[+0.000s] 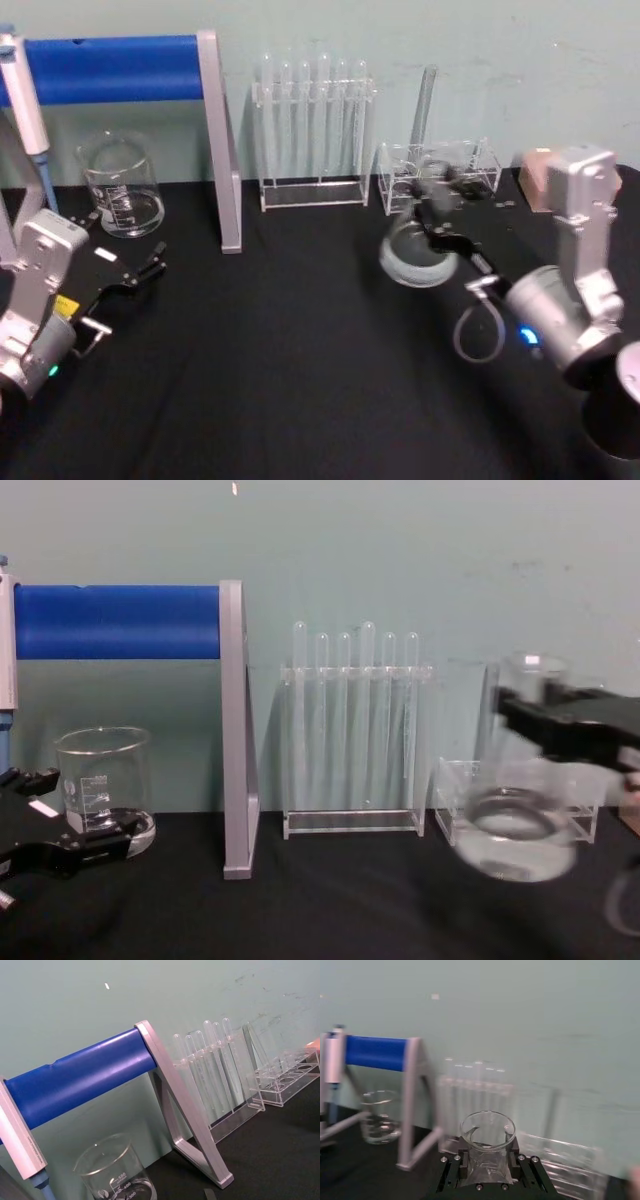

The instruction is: Grasp the erlenmeyer flask with one hand, shake it three times, then place it back.

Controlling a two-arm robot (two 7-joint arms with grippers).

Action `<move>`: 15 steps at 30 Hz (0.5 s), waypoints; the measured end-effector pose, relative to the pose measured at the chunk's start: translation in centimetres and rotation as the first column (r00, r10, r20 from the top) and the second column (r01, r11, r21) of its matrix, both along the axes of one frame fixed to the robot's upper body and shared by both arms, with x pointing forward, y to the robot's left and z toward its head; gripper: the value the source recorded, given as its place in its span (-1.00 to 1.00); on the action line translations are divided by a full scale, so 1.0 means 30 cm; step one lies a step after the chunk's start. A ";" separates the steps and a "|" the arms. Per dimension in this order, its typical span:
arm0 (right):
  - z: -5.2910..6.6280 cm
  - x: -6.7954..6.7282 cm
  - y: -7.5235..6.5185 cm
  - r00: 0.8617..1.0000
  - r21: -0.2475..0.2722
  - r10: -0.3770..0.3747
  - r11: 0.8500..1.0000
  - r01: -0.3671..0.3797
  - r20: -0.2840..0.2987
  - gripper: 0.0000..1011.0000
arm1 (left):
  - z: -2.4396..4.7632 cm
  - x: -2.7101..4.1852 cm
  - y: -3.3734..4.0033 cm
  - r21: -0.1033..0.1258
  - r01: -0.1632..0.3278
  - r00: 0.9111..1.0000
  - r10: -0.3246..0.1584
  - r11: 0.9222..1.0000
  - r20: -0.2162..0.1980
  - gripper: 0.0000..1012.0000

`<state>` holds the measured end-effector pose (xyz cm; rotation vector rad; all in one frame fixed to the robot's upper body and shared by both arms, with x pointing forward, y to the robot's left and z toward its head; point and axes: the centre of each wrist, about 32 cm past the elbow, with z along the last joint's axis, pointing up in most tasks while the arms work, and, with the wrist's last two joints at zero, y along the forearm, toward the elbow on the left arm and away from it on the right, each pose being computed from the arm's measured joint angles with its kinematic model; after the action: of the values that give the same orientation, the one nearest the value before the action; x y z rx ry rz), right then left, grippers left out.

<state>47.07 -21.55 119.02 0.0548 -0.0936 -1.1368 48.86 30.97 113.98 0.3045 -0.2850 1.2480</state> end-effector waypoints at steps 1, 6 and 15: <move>0.000 -0.016 -0.034 0.999 -0.001 -0.050 0.999 0.050 -0.001 -0.11 | 0.000 0.000 0.000 0.000 0.000 1.000 0.000 1.000 0.000 0.98; -0.002 -0.042 -0.082 0.993 -0.003 -0.115 0.993 0.115 -0.007 -0.11 | 0.000 0.000 0.000 0.000 0.000 1.000 0.000 1.000 0.000 0.98; -0.006 -0.061 -0.108 0.989 -0.006 -0.146 0.989 0.146 -0.017 -0.11 | 0.000 0.000 0.000 0.000 0.000 1.000 0.000 1.000 0.000 0.98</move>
<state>45.26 -24.80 118.83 0.0343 -0.0856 -1.2836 48.86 30.97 113.98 0.3045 -0.2851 1.2480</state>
